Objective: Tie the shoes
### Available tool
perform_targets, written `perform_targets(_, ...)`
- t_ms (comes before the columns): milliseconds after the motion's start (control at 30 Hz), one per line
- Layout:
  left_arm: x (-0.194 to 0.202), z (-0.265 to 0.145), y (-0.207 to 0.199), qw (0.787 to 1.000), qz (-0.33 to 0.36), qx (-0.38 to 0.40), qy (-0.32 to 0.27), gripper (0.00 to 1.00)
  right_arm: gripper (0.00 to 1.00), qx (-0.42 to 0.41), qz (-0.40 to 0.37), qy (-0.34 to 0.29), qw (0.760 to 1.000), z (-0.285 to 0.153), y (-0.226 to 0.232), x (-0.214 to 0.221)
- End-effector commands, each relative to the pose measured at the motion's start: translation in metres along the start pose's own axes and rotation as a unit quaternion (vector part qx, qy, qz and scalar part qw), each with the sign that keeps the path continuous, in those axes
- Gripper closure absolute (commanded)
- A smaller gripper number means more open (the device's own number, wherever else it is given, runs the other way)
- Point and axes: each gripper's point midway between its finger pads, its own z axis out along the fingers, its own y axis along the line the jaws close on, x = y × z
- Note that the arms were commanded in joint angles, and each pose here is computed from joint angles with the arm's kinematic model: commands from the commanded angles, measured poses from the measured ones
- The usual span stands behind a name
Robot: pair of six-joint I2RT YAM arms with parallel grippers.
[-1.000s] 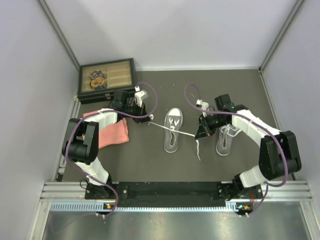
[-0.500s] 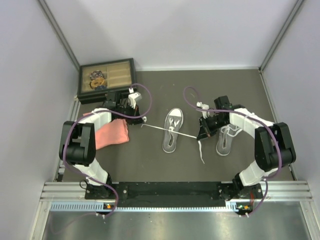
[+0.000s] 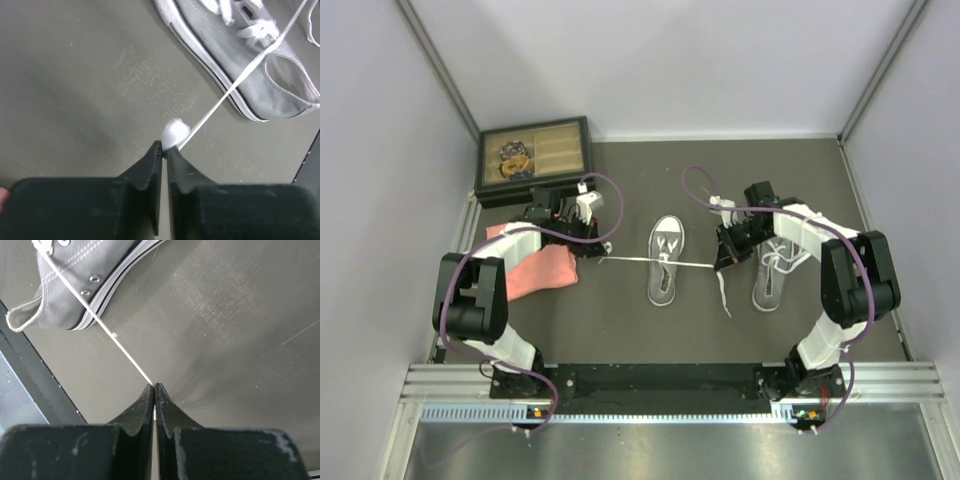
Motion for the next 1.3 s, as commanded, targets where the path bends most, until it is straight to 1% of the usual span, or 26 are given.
perform_targets(0,0.000,-0.008,0.011,0.999,-0.013,-0.033,0.004,0.75,1.00,-0.002,0.003,0.007,1.000,-0.006,-0.002,-0.009)
perform_targets(33,-0.001,-0.011,0.013,0.999,-0.018,-0.034,-0.001,0.63,0.94,-0.006,0.006,0.011,1.000,-0.006,0.000,-0.009)
perform_targets(100,-0.007,-0.022,0.023,0.999,-0.025,-0.044,-0.017,0.57,0.91,-0.013,0.012,0.016,1.000,-0.007,0.003,-0.007)
perform_targets(133,-0.009,-0.026,0.027,0.998,-0.026,-0.048,-0.023,0.50,0.88,-0.016,0.014,0.017,1.000,-0.007,0.005,-0.006)
perform_targets(167,-0.014,-0.036,0.035,0.997,-0.026,-0.061,-0.035,0.48,0.86,-0.018,0.014,0.017,1.000,-0.007,0.007,-0.006)
perform_targets(267,-0.018,-0.051,0.044,0.997,0.005,-0.071,-0.035,0.45,0.79,-0.017,0.017,0.020,0.999,-0.008,0.007,-0.005)
perform_targets(300,-0.016,-0.053,0.044,0.996,0.056,-0.064,-0.021,0.45,0.77,-0.016,0.018,0.020,1.000,-0.009,0.007,-0.005)
perform_targets(367,-0.013,-0.056,0.029,0.995,0.098,-0.032,-0.014,0.45,0.76,-0.013,0.015,0.023,1.000,-0.009,0.006,-0.003)
perform_targets(400,-0.012,-0.055,0.027,0.989,0.147,-0.023,-0.011,0.44,0.76,-0.011,0.014,0.023,1.000,-0.009,0.006,-0.003)
perform_targets(467,-0.002,-0.045,0.011,0.981,0.192,0.007,0.009,0.41,0.75,-0.009,0.012,0.025,1.000,-0.008,0.004,-0.002)
perform_targets(500,0.000,-0.042,0.008,0.972,0.234,0.015,0.017,0.41,0.71,-0.009,0.014,0.026,1.000,-0.008,0.003,-0.002)
perform_targets(533,0.005,-0.037,0.003,0.967,0.253,0.026,0.027,0.40,0.70,-0.011,0.015,0.026,0.999,-0.007,0.004,-0.002)
perform_targets(567,0.007,-0.028,-0.006,0.953,0.299,0.043,0.036,0.40,0.70,-0.013,0.016,0.027,0.999,-0.007,0.004,-0.001)
perform_targets(633,0.011,-0.014,-0.019,0.938,0.339,0.064,0.045,0.40,0.70,-0.015,0.018,0.027,0.999,-0.007,0.006,-0.001)
perform_targets(667,0.009,-0.009,-0.020,0.922,0.377,0.070,0.044,0.41,0.70,-0.016,0.020,0.027,0.999,-0.007,0.006,0.000)
perform_targets(733,0.003,0.005,-0.023,0.910,0.406,0.076,0.045,0.43,0.70,-0.016,0.021,0.027,0.999,-0.007,0.007,0.000)
perform_targets(767,-0.003,0.010,-0.022,0.910,0.406,0.076,0.039,0.45,0.70,-0.016,0.022,0.027,0.999,-0.007,0.007,0.001)
perform_targets(800,-0.015,0.017,-0.016,0.909,0.408,0.074,0.035,0.50,0.70,-0.015,0.022,0.027,0.999,-0.008,0.008,0.001)
perform_targets(833,-0.020,0.022,-0.014,0.911,0.405,0.073,0.036,0.52,0.70,-0.013,0.022,0.026,0.999,-0.009,0.007,0.001)
perform_targets(867,-0.024,0.026,-0.011,0.918,0.389,0.069,0.041,0.53,0.70,-0.012,0.021,0.026,0.999,-0.009,0.007,0.001)
perform_targets(900,-0.037,0.028,-0.006,0.916,0.394,0.060,0.041,0.55,0.70,-0.010,0.022,0.027,0.999,-0.009,0.007,0.002)
perform_targets(933,-0.031,0.037,-0.002,0.919,0.384,0.069,0.052,0.55,0.70,-0.009,0.022,0.027,0.999,-0.010,0.006,0.002)
perform_targets(1033,-0.022,0.048,-0.002,0.912,0.393,0.088,0.077,0.56,0.70,-0.008,0.021,0.029,0.999,-0.011,0.007,0.004)
perform_targets(1067,-0.018,0.049,-0.003,0.905,0.404,0.099,0.085,0.57,0.70,-0.006,0.020,0.028,0.999,-0.012,0.007,0.004)
perform_targets(1133,-0.007,0.052,-0.008,0.901,0.404,0.120,0.101,0.57,0.70,-0.005,0.020,0.030,0.999,-0.013,0.007,0.005)
perform_targets(1267,0.004,0.059,-0.010,0.890,0.424,0.122,0.115,0.55,0.70,-0.002,0.021,0.028,0.999,-0.016,0.005,0.006)
